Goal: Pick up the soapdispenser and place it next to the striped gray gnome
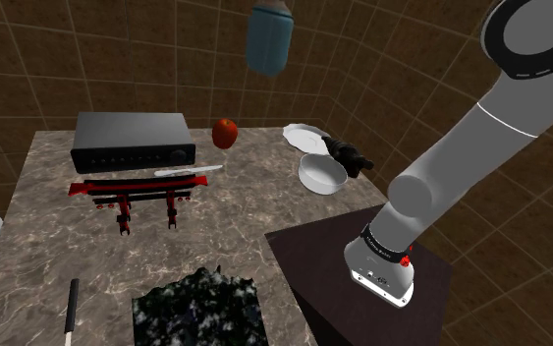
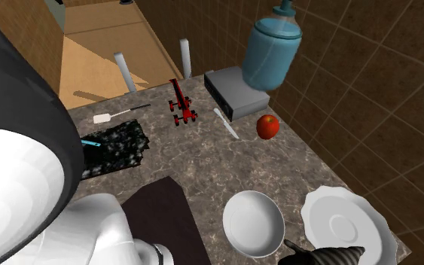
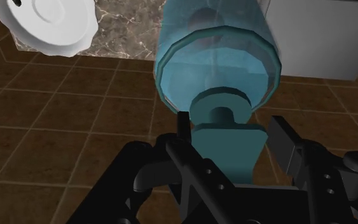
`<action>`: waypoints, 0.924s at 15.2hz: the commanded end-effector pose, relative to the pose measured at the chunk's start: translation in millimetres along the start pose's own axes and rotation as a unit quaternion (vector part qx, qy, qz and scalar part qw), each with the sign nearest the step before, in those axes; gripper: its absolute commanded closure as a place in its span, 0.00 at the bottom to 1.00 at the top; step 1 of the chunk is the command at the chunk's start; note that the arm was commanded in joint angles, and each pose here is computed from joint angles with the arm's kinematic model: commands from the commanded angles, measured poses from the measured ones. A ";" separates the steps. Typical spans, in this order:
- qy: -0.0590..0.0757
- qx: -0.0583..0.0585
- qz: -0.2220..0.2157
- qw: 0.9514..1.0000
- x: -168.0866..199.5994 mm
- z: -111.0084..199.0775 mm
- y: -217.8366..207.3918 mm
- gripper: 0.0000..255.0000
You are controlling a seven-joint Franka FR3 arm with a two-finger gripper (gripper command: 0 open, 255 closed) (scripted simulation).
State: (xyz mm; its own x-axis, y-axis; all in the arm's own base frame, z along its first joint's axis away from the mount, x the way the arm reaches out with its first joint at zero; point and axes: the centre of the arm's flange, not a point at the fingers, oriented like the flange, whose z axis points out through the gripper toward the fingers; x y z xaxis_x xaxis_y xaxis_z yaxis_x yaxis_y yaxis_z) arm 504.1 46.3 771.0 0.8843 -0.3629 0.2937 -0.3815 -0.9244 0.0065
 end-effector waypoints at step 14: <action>0.001 0.000 -0.001 1.000 84.2 29.2 170.2 1.00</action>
State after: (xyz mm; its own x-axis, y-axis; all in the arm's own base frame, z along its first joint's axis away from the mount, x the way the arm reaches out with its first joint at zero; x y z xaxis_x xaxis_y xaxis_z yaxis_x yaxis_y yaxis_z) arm 523.0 -139.3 769.5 0.8845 -0.3631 0.2929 -0.3815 -0.9243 0.0063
